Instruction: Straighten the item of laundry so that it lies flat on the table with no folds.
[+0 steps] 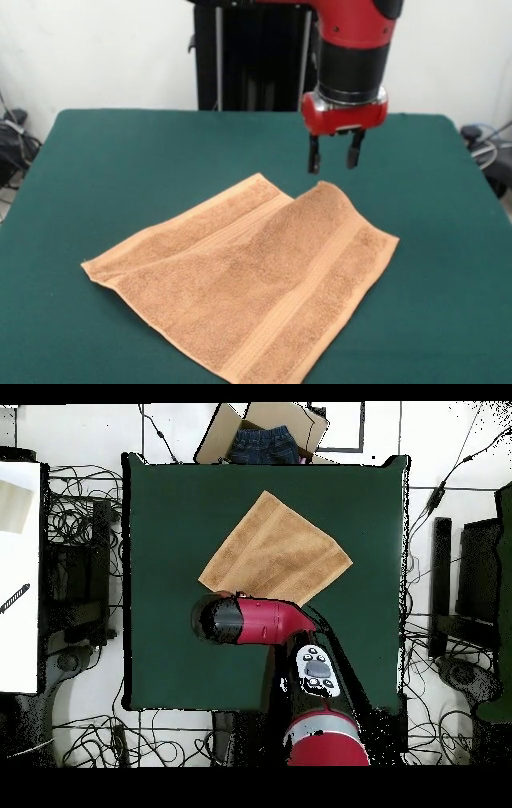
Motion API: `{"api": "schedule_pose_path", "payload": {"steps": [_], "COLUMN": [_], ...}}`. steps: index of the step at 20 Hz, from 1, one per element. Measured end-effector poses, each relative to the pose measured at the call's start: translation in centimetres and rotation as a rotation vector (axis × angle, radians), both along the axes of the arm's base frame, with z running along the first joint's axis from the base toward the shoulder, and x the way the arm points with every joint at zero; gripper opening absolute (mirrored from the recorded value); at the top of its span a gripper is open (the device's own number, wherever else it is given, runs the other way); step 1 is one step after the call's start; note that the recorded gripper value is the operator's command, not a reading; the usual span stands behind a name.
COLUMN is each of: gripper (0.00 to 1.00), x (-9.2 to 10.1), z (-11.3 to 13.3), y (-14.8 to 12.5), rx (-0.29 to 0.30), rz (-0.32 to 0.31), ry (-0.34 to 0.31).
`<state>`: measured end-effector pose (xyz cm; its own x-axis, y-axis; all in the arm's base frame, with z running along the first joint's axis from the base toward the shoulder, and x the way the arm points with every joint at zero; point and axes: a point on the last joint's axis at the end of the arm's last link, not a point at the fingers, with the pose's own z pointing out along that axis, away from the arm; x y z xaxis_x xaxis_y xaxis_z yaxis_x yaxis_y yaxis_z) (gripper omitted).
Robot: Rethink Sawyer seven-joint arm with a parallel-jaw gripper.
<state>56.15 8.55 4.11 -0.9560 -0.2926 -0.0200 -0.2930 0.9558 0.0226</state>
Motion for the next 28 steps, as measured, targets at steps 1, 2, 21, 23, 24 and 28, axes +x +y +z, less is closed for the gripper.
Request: {"api": "schedule_pose_path", "payload": {"steps": [1,2,21,23,24,28], "gripper": [1.00,1.00,1.00,1.00,1.00,1.00], "x": [-0.1,-0.1,5.9,6.7,7.0,8.7], "z": [0.0,0.0,-0.9,-1.2,-1.3,-2.1], "y": [-0.3,-0.4,-6.2,-6.6,-6.9,-8.5], "rx": [0.000,0.000,-0.078,-0.085,-0.087,-0.084], "rz": [-0.004,-0.006,0.037,0.041,0.040,0.019], "ry": [0.011,0.016,0.031,0.020,0.015,-0.007]}}
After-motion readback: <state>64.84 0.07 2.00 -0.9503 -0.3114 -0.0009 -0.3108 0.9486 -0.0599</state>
